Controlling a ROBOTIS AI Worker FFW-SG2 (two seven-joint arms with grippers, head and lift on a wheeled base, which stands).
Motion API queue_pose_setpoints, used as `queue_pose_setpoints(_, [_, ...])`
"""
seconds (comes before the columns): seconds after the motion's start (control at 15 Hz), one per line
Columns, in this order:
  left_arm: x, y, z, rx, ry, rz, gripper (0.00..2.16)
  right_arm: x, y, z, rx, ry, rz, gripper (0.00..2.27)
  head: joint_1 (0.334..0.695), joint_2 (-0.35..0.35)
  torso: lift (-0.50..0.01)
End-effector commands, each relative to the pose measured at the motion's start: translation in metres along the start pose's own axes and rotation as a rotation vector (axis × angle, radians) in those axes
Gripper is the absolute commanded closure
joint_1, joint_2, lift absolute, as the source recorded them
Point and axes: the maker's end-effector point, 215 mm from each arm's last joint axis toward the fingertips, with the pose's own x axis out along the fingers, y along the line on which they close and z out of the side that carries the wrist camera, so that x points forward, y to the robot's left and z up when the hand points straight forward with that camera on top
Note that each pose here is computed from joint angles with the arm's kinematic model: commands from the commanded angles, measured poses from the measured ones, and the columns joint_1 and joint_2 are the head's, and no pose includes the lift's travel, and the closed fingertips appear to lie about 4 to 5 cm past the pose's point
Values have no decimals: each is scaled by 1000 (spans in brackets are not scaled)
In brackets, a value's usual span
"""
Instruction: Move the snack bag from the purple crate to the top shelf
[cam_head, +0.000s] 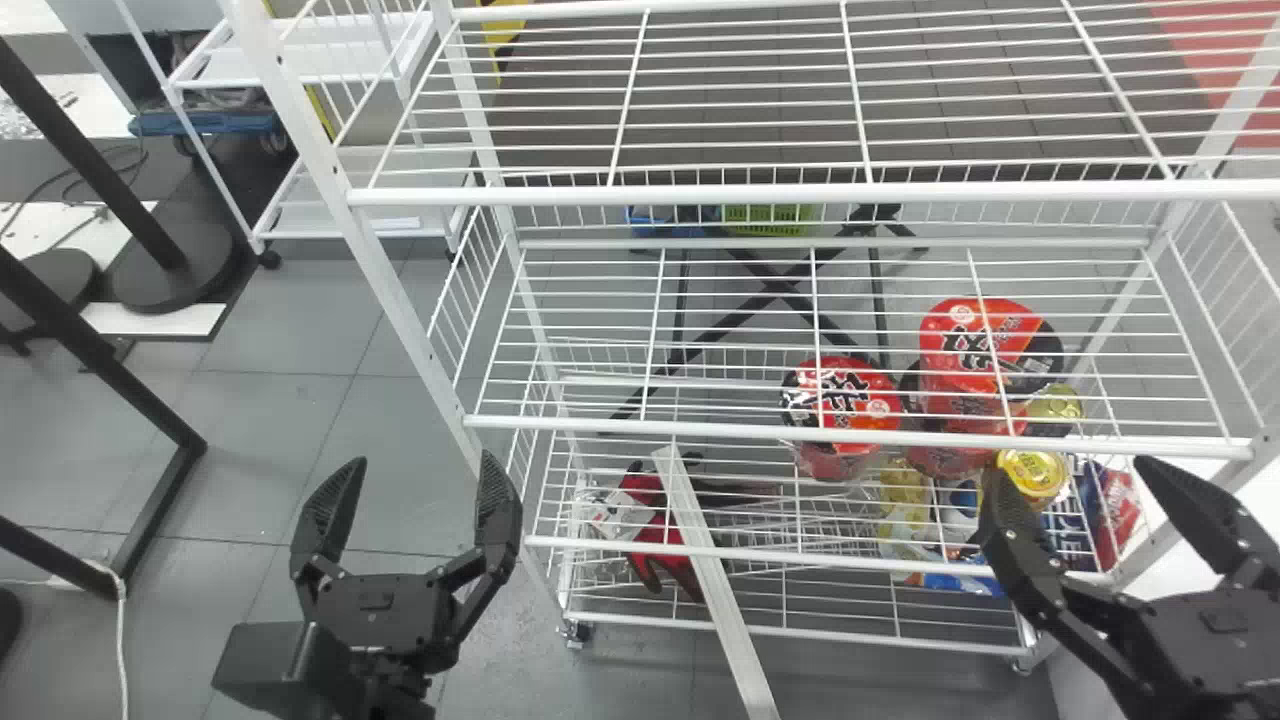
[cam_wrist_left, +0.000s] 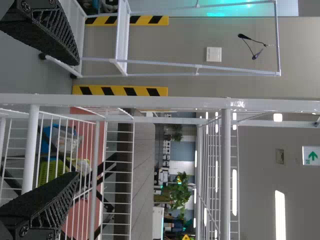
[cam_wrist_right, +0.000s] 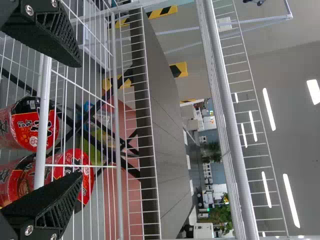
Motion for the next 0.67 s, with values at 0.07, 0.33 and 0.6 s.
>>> queue_pose_setpoints(0.07, [0, 0, -1, 0, 2, -1, -2, 1, 0, 0, -5, 0, 0, 16, 695, 130, -296])
queue_pose_setpoints(0.33, [1, 0, -2, -1, 1, 0, -2, 1, 0, -1, -5, 2, 0, 16, 695, 130, -312])
queue_pose_setpoints(0.6, [2, 1, -2, -3, 1, 1, -2, 1, 0, -3, -2, 4, 0, 16, 695, 130, -328])
